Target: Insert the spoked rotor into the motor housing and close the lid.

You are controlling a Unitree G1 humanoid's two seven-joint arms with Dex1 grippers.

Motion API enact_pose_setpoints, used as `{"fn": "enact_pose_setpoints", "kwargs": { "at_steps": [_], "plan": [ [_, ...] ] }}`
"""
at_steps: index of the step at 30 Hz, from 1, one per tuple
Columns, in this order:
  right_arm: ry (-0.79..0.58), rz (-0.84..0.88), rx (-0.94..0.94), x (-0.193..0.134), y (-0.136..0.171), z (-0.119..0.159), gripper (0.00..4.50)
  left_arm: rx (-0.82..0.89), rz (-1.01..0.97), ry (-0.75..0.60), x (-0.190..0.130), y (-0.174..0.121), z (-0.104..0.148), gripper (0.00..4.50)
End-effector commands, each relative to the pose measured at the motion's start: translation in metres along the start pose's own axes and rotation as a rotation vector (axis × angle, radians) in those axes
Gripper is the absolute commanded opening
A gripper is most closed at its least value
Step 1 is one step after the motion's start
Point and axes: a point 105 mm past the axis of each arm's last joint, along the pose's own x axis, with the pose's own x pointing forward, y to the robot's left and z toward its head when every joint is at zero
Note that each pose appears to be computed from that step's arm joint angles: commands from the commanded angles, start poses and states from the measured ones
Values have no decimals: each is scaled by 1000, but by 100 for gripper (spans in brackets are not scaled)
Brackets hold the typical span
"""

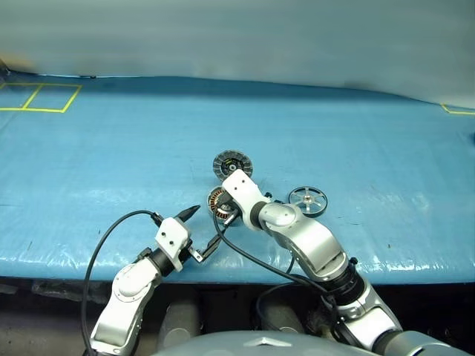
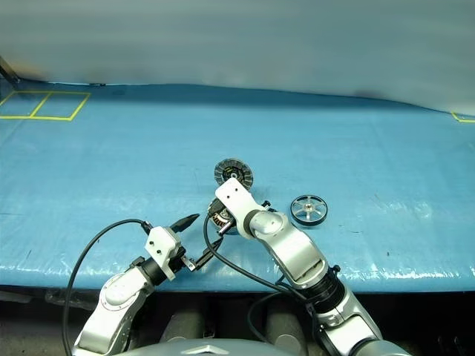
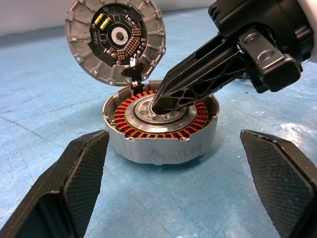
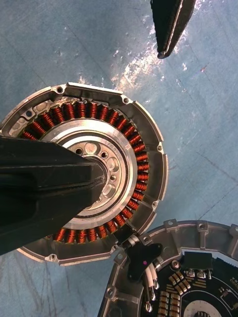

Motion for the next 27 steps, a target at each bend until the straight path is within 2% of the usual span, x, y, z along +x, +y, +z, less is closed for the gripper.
{"fn": "enact_pose_setpoints", "kwargs": {
  "at_steps": [1,13,27],
  "plan": [
    [-12,-32,20,-1,-7,1,1,17,-8,-29,2,-2,6,450],
    [25,-46,89,1,-10,-9,1,15,-12,-31,2,-3,6,450],
    [-2,-16,164,-3,-9,-1,1,18,-10,-25,1,-2,5,450]
  ]
}}
